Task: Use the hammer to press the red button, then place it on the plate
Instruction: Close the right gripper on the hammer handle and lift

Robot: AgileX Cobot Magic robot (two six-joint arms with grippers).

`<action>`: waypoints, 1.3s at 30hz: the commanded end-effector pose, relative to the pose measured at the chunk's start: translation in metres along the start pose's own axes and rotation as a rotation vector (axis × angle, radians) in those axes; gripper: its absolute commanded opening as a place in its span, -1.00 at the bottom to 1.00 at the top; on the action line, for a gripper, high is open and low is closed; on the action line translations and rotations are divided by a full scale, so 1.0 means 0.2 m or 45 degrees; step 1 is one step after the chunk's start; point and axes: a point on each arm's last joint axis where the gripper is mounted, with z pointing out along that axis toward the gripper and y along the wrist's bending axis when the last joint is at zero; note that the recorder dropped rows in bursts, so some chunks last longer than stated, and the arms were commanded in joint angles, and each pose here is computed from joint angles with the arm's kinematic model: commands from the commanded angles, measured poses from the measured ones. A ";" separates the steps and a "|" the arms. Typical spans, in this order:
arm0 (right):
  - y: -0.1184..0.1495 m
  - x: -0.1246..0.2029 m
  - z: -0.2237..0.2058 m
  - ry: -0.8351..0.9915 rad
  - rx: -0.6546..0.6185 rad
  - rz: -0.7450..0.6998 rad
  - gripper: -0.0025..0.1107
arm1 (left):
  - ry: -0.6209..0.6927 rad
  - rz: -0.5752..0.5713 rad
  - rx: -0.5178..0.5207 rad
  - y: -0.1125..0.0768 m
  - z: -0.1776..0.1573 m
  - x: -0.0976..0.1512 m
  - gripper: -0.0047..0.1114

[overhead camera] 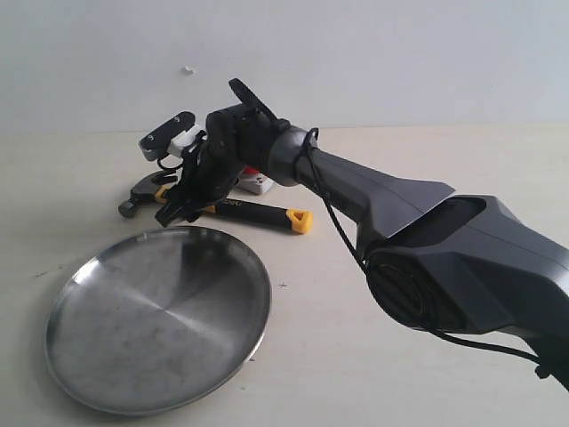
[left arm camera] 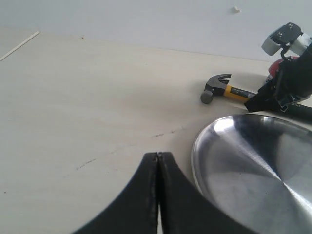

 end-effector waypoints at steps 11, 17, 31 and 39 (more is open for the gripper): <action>-0.02 -0.07 -0.07 -0.087 0.019 0.123 -0.96 | -0.015 0.005 0.007 0.00 0.00 -0.01 -0.92; -0.04 -0.14 -0.15 -0.194 0.038 0.195 -0.96 | -0.015 0.005 0.007 0.00 0.00 -0.01 -0.92; -0.04 -0.18 -0.18 -0.260 0.045 0.275 -0.96 | -0.015 0.005 0.007 0.00 0.00 -0.01 -0.92; -0.03 -0.20 -0.18 -0.310 0.036 0.320 -0.96 | -0.015 0.005 0.007 0.00 0.00 -0.01 -0.92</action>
